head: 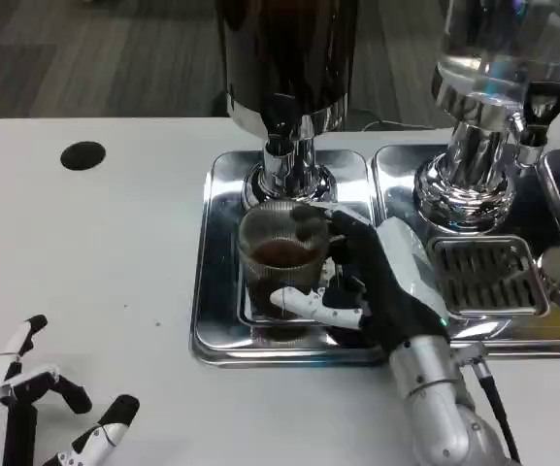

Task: Grasp the cup under the faucet to collect the drink, then remove the cup.

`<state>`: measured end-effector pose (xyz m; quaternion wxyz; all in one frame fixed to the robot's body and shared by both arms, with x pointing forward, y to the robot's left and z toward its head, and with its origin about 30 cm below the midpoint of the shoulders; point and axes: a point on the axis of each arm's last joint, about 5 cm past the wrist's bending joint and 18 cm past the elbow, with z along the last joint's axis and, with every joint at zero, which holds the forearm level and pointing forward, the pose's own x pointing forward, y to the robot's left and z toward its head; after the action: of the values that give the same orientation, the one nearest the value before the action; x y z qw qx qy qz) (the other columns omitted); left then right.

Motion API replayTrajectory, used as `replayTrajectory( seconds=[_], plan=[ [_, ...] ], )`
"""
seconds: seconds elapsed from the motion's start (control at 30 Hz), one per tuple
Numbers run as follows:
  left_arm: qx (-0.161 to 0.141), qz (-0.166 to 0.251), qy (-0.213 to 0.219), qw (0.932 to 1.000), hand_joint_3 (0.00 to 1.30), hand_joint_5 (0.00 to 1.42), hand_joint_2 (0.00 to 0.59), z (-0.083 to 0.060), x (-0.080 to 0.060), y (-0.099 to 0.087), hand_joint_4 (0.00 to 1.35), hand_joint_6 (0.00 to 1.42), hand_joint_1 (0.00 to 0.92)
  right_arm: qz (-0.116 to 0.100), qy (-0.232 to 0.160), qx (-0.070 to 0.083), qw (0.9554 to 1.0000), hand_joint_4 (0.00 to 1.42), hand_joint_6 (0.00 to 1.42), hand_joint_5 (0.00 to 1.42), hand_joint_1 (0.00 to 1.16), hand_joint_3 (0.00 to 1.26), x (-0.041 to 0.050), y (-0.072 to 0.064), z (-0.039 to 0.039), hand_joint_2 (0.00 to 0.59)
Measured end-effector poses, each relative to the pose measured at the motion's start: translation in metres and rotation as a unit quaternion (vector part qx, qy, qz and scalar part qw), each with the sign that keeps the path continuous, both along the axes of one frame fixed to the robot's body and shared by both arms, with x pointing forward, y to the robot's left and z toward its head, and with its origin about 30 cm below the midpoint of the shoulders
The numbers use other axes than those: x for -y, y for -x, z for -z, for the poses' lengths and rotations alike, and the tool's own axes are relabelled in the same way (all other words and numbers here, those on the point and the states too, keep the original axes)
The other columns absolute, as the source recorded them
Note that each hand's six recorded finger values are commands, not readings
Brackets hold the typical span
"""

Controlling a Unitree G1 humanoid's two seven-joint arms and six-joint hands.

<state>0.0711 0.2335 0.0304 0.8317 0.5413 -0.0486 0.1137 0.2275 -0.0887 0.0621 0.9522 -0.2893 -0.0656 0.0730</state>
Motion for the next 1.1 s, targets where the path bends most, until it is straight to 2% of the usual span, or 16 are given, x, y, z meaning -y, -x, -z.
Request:
replayTrajectory(
  seconds=[0.07,0.1,0.2,0.43,0.7,0.8,0.97,1.1],
  plan=[
    [0.001,0.000,0.000,1.0000,0.85,0.24,0.163,0.000,0.000,-0.001,0.16,0.20,0.000,0.006,-0.001,0.002,1.0000,0.79,0.47,0.55,0.85,0.71,0.0029,0.002,0.0003,0.207],
    [0.001,0.001,0.000,1.0000,0.85,0.24,0.163,0.000,0.000,-0.001,0.16,0.20,0.000,0.014,-0.002,0.003,0.9999,0.80,0.47,0.55,0.85,0.71,0.0077,0.004,0.0008,0.207],
    [0.004,0.003,0.001,1.0000,0.83,0.24,0.163,-0.001,0.001,-0.004,0.16,0.20,0.000,0.021,0.002,0.009,0.9997,0.80,0.48,0.55,0.85,0.71,0.0146,0.006,-0.0006,0.208],
    [0.011,0.013,0.003,0.9998,0.79,0.24,0.165,-0.002,0.004,-0.011,0.16,0.20,0.000,0.026,0.007,0.015,0.9995,0.80,0.49,0.56,0.85,0.71,0.0306,0.007,-0.0062,0.212],
    [0.008,0.021,0.006,0.9997,0.73,0.24,0.166,0.000,0.006,-0.015,0.15,0.20,0.000,0.037,0.003,0.020,0.9991,0.83,0.51,0.58,0.85,0.73,0.0436,0.018,-0.0109,0.225],
    [0.008,0.024,0.006,0.9997,0.71,0.24,0.167,0.000,0.006,-0.019,0.14,0.20,0.000,0.051,0.001,0.026,0.9983,0.84,0.51,0.58,0.85,0.74,0.0524,0.025,-0.0134,0.227],
    [0.009,0.028,0.007,0.9996,0.70,0.24,0.168,0.000,0.007,-0.022,0.14,0.20,0.000,0.069,-0.004,0.026,0.9973,0.84,0.52,0.58,0.86,0.74,0.0615,0.033,-0.0139,0.228],
    [0.009,0.031,0.007,0.9995,0.69,0.24,0.167,0.000,0.008,-0.023,0.13,0.20,0.000,0.070,-0.002,0.020,0.9974,0.84,0.52,0.58,0.86,0.74,0.0666,0.042,-0.0133,0.228]
  ],
)
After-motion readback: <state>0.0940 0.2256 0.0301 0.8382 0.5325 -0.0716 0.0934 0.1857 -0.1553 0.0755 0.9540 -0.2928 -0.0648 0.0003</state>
